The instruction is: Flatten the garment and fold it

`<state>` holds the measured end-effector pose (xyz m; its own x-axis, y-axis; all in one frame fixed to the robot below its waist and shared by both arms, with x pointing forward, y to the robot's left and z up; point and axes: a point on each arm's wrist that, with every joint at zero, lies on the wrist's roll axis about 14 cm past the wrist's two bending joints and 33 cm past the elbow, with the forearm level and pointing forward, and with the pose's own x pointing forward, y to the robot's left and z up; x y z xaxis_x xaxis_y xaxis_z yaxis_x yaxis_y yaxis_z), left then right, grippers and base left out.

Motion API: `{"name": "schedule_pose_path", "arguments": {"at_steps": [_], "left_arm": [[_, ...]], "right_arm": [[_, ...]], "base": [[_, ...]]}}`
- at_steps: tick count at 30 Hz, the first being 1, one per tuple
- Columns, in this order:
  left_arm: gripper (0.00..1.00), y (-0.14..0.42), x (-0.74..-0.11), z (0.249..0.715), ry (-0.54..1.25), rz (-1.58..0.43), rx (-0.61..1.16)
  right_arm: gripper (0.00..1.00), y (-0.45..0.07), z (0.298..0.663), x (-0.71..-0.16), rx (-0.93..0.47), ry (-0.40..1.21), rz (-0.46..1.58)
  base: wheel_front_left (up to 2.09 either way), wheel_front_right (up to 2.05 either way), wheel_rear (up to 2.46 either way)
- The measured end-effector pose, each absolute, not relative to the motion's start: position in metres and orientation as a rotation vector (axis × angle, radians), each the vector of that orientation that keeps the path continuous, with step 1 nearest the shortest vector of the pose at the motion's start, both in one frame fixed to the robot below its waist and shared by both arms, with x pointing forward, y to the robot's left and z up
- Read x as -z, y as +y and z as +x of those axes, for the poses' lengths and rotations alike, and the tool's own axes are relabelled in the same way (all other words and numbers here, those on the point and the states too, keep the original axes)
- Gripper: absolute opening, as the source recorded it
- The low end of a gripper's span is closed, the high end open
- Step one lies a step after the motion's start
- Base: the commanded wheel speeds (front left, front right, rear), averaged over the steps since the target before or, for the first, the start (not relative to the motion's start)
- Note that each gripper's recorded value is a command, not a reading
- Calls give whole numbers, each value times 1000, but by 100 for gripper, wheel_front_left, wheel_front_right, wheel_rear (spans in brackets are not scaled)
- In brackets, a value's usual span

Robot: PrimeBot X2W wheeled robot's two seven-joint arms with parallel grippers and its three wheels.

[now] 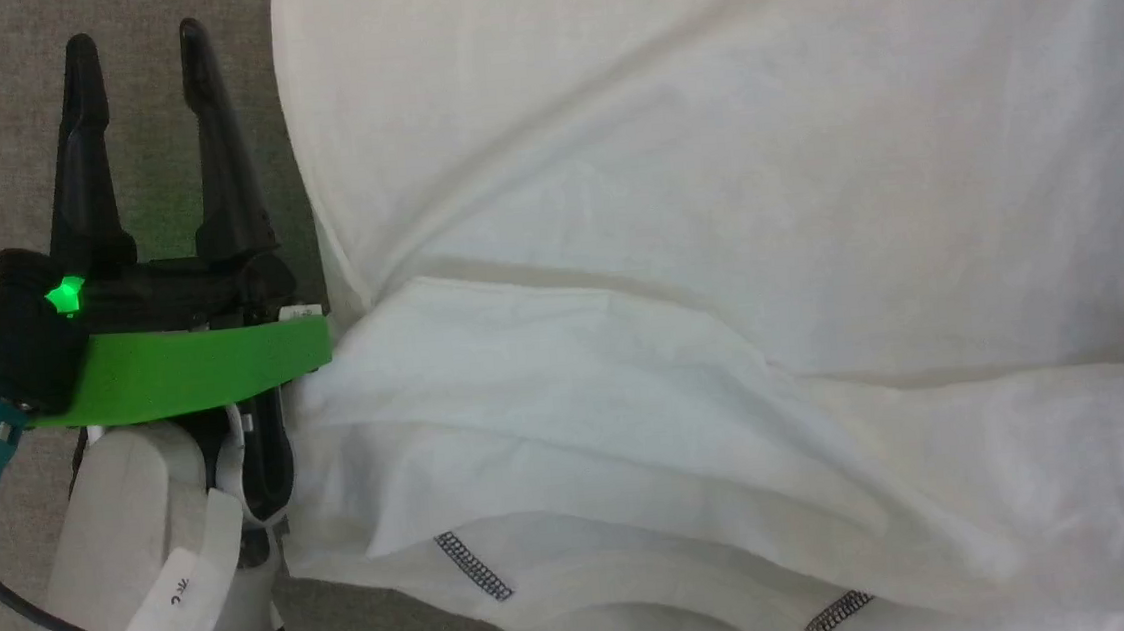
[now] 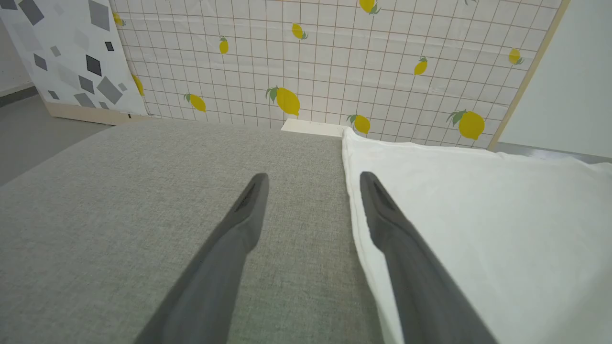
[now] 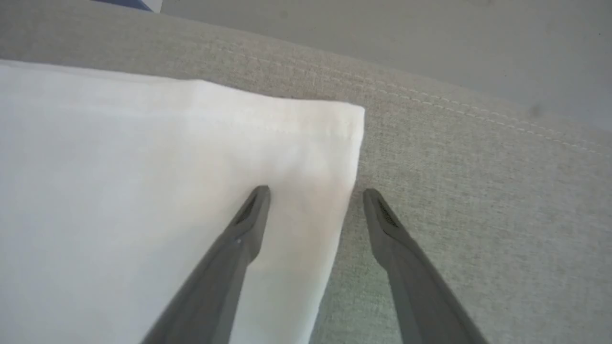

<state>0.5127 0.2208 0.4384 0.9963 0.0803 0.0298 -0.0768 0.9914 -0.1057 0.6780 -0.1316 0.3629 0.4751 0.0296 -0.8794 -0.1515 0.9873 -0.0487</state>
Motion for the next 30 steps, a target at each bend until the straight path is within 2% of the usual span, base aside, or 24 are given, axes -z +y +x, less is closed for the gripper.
{"name": "schedule_pose_path", "arguments": {"at_steps": [4,5,7,11,14,18,24,30], "left_arm": [[100,226,-426,511,-7,-91,-94],[100,227,-424,512,-2,-87,-93],[100,229,-423,515,-4,-83,-84],[100,239,-439,543,-43,-90,-69],[100,243,-466,582,-80,-53,-12],[100,239,-487,633,-29,4,60],[100,225,-459,684,308,56,121],[100,205,-394,681,732,-5,127]], "right_arm": [[100,-125,676,-346,-129,1120,-127],[79,-124,675,-344,-134,1134,-121],[0,-122,676,-345,-144,1131,-101],[0,-123,680,-350,-153,1094,-78],[0,-122,681,-354,-162,1062,-52],[0,-124,680,-357,-170,1046,-62],[0,-126,675,-361,-192,1048,-59],[0,-128,671,-359,-204,1050,-70]], "base": [[0,0,0],[0,0,0],[0,0,0],[0,0,0],[0,0,0],[0,0,0],[0,0,0],[0,0,0]]}}
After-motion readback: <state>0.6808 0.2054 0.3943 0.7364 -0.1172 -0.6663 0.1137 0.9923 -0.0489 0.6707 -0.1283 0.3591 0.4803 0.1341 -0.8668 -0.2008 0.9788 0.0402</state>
